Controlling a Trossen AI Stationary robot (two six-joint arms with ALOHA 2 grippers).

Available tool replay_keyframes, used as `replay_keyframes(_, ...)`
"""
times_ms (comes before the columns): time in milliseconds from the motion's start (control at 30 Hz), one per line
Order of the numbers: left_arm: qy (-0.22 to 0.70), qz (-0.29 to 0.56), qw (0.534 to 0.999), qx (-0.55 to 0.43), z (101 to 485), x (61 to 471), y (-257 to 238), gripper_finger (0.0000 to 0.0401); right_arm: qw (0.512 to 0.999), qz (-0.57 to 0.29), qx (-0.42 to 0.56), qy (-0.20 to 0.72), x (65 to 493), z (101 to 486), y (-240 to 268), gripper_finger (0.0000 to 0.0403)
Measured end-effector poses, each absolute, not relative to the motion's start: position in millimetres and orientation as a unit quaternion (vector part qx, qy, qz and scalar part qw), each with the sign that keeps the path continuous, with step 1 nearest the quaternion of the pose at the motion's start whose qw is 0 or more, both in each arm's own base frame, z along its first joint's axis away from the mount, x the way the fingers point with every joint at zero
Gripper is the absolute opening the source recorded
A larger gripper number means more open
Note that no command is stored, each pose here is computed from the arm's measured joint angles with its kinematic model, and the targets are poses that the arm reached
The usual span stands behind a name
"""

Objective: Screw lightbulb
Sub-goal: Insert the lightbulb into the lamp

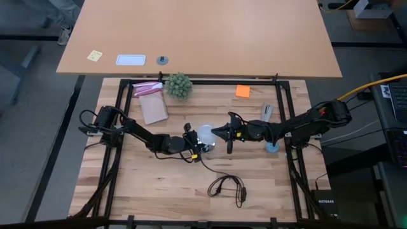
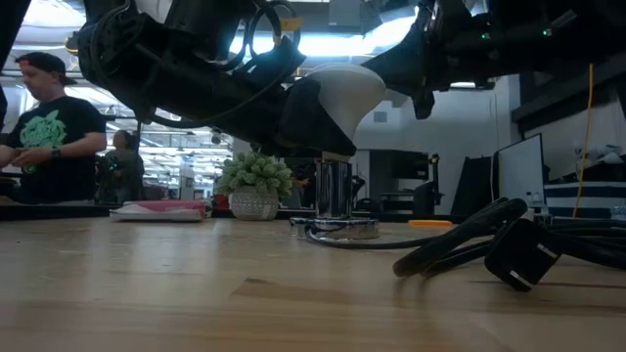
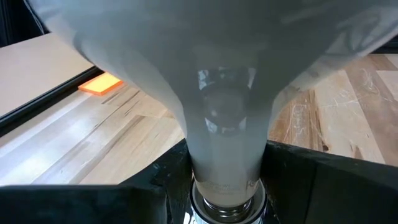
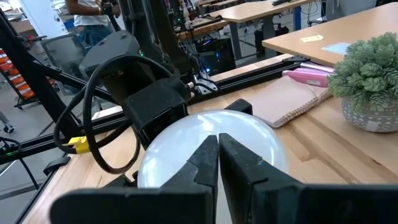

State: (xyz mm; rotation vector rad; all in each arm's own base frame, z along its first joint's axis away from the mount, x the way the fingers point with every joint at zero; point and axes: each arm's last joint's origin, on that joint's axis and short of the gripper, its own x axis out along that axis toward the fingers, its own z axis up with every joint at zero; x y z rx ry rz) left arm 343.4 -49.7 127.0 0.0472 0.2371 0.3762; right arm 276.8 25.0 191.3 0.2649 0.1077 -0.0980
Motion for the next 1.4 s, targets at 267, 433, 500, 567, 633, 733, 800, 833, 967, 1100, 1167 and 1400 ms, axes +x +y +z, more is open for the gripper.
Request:
replay_keyframes(267,0.117,0.186,0.975,0.023,127.1,343.4,-49.8,0.0155,0.988,-0.049,0.133,0.055,276.7,190.7,25.1,0.0021)
replay_keyframes(433,0.117,0.186,0.975,0.023,127.1,343.4,-49.8,0.0155,0.988,-0.049,0.133,0.055,276.7,190.6,25.1,0.0021)
replay_keyframes(500,0.117,0.186,0.975,0.021,127.1,343.4,-49.8,0.0155,0.988,-0.049,0.138,0.054,276.7,190.7,25.2,0.0021)
replay_keyframes(567,0.116,0.187,0.975,0.016,127.1,343.4,-49.8,0.0155,0.987,-0.049,0.144,0.048,276.8,191.6,25.2,0.0021)
replay_keyframes(633,0.115,0.187,0.975,0.014,127.2,343.4,-49.8,0.0155,0.987,-0.052,0.144,0.046,276.7,191.8,25.0,0.0021)
replay_keyframes(733,0.115,0.187,0.975,0.017,127.3,343.5,-49.7,0.0155,0.987,-0.055,0.145,0.045,276.7,191.8,25.0,0.0021)
replay_keyframes(800,0.116,0.186,0.975,0.025,127.3,343.5,-49.8,0.0155,0.987,-0.054,0.145,0.045,276.7,191.8,25.2,0.0021)
replay_keyframes(833,0.117,0.185,0.975,0.027,127.3,343.5,-49.8,0.0155,0.987,-0.054,0.145,0.045,276.7,191.9,25.3,0.0021)
replay_keyframes(967,0.117,0.185,0.975,0.031,127.3,343.5,-49.8,0.0155,0.987,-0.054,0.146,0.044,276.7,191.9,25.3,0.0021)
replay_keyframes(1100,0.117,0.185,0.975,0.031,127.3,343.5,-49.8,0.0155,0.987,-0.053,0.146,0.036,276.8,193.1,25.3,0.0021)
replay_keyframes(1167,0.117,0.185,0.975,0.031,127.3,343.5,-49.8,0.0155,0.989,-0.052,0.135,0.036,276.8,193.4,25.2,0.0021)
replay_keyframes(1400,0.116,0.183,0.976,0.035,128.0,343.9,-49.8,0.0155,0.995,-0.047,0.086,0.034,273.4,199.2,24.9,0.0021)
